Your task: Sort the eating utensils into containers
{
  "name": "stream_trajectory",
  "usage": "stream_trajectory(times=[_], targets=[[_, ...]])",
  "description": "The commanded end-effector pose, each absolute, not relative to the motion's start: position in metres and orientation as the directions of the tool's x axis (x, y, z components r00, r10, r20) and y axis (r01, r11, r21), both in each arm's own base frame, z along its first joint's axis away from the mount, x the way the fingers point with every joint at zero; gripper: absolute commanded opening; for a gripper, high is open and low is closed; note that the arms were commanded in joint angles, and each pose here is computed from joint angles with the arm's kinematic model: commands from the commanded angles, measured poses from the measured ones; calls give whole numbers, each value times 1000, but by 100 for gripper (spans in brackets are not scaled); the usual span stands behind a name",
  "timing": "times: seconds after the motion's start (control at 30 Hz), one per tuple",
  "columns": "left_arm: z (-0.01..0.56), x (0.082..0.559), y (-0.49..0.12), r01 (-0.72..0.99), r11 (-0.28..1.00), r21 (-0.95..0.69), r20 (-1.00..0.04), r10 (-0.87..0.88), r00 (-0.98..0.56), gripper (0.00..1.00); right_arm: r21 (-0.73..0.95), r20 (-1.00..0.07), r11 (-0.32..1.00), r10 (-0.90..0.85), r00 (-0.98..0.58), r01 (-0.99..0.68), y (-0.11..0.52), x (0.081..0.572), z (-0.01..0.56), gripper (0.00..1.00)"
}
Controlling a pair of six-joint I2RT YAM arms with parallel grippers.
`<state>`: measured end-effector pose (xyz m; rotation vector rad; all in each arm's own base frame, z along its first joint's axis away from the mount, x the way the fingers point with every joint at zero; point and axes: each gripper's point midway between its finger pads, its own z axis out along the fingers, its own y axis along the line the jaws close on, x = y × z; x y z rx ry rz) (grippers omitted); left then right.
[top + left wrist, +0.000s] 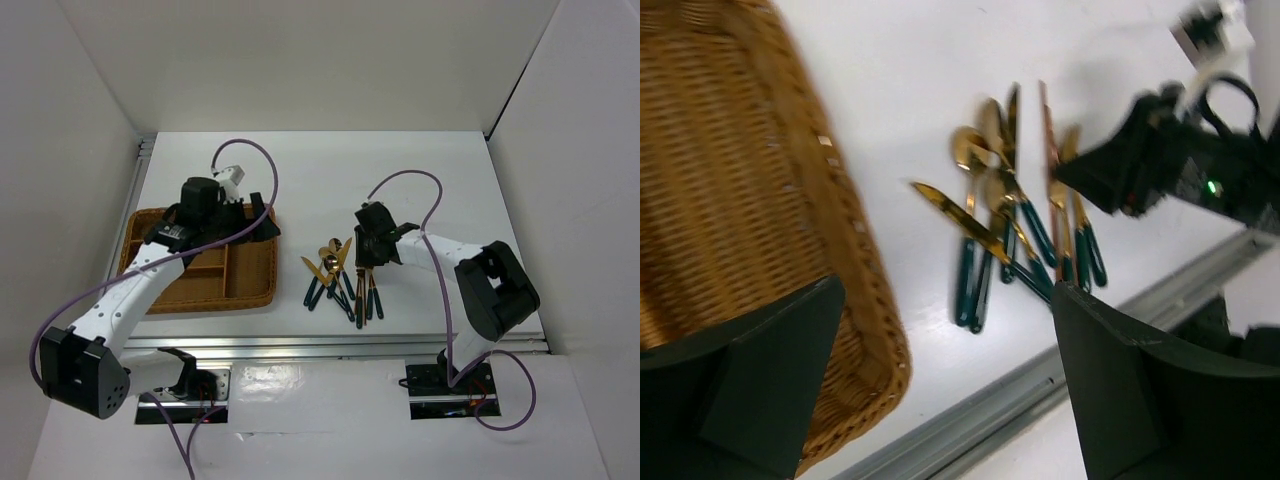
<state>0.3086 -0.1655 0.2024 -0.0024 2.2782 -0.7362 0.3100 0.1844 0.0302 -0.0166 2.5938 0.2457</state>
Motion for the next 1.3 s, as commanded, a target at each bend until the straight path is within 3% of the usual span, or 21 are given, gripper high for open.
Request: stream_trajectory(times=[0.0, 0.37, 0.6, 0.9, 1.17, 1.27], targets=[[218, 294, -202, 392, 740, -546, -689, -132, -712, 100, 199, -560, 977, 51, -827, -75, 192, 326, 66, 5], [174, 251, -288, 593, 541, -596, -707, -5, -707, 100, 200, -593, 978, 74, -802, -57, 196, 343, 101, 5], [148, 252, -330, 655, 443, -612, -721, 29, -693, 100, 236, -623, 965, 62, -780, -112, 206, 348, 130, 5], [115, 272, -374, 664, 421, -618, -712, 61, -700, 99, 268, -648, 955, 82, -757, -125, 205, 347, 150, 5], [107, 269, -395, 674, 373, -638, -701, 83, -708, 93, 285, -664, 949, 91, -742, -138, 206, 345, 162, 8], [100, 270, -396, 662, 378, -648, -688, 84, -721, 84, 288, -669, 947, 94, -737, -140, 206, 344, 165, 8]])
